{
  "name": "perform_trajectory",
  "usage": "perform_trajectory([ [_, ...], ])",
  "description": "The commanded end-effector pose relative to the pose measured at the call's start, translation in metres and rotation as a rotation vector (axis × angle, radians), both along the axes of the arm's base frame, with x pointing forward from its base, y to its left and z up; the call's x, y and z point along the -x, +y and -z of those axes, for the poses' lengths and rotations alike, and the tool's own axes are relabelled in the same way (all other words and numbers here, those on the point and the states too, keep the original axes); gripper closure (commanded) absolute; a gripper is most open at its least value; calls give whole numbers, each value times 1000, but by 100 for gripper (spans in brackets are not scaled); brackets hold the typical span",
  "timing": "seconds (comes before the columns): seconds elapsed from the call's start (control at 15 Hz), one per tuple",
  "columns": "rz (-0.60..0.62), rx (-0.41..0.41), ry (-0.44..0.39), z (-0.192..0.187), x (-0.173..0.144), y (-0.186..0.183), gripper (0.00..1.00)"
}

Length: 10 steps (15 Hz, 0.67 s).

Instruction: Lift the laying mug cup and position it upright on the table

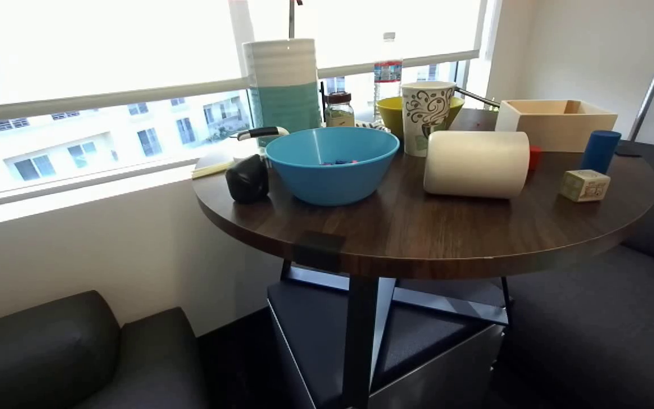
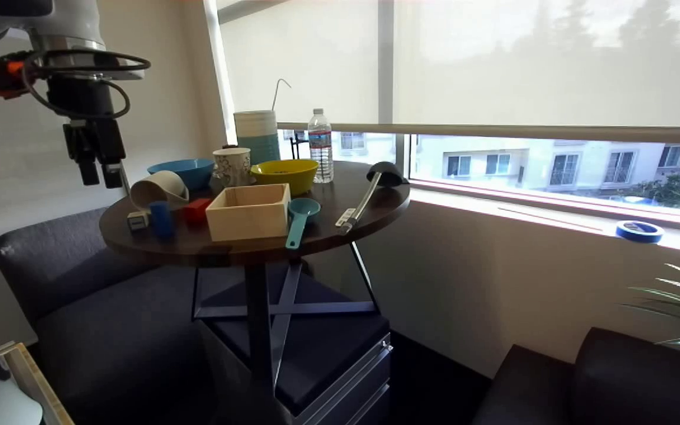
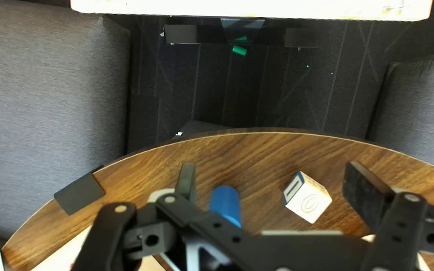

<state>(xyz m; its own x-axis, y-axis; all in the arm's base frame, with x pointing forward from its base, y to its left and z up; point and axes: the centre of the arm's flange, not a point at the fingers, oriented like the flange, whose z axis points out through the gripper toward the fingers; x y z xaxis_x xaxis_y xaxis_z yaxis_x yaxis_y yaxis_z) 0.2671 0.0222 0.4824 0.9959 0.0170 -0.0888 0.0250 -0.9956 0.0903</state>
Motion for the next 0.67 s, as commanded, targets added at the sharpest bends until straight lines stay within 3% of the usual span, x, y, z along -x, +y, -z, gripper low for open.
perform_trajectory([
  [0.0, -129, -41, -82, 7, -8, 6, 0],
  [0.6, -466, -140, -383, 13, -37, 13, 0],
])
